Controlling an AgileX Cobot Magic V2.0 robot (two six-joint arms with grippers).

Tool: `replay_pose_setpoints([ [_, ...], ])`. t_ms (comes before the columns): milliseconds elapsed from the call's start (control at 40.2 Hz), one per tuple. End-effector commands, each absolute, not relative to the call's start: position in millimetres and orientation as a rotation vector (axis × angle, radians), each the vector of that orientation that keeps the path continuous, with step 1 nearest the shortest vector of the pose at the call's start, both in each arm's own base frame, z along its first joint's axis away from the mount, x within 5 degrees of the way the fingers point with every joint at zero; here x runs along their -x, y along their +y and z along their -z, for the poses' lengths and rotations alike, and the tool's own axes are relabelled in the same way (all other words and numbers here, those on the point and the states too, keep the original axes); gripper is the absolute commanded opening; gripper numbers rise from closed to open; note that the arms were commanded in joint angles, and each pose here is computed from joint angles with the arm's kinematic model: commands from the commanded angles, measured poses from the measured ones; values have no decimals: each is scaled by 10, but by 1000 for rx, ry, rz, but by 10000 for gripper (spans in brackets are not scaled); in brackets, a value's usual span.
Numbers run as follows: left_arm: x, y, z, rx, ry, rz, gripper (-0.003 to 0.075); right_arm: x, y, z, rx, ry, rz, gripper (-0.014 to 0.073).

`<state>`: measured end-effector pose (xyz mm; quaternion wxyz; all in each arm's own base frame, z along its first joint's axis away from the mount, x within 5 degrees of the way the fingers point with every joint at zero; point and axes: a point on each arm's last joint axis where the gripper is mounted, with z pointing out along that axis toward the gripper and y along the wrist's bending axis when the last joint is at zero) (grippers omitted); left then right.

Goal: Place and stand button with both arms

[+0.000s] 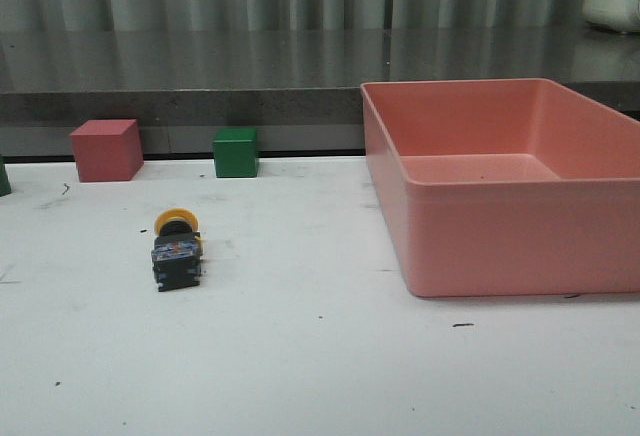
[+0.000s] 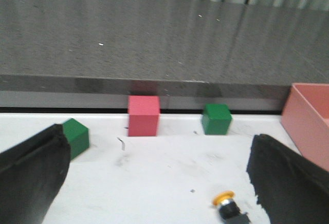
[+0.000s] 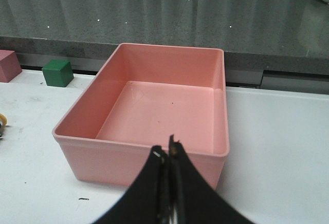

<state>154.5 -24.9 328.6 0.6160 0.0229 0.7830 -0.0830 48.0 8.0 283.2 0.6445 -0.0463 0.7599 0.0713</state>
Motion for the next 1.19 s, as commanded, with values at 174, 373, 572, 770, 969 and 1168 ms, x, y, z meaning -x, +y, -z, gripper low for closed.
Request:
replay_pose_setpoints([
  [174, -2061, -899, -3338, -210, 1973, 429, 670, -484, 75, -2981, 114, 1632, -141, -62],
  [373, -2512, -1231, -3126, -225, 2267, 482, 670, -484, 75, -2981, 114, 1632, -141, -62],
  [572, -2947, -1472, -2802, -247, 2552, 466, 670, -484, 75, -2981, 114, 1632, -141, -62],
  [770, -3332, -1595, -2463, -174, 2749, 442, 670, -484, 75, -2981, 114, 1632, -141, -62],
  [969, -3600, -1612, -2190, -63, 2830, 429, 670, -484, 75, -2981, 114, 1632, -141, -62],
  [1168, -3763, -1658, -2020, -45, 2851, 423, 670, -484, 75, -2981, 114, 1632, -141, -62],
])
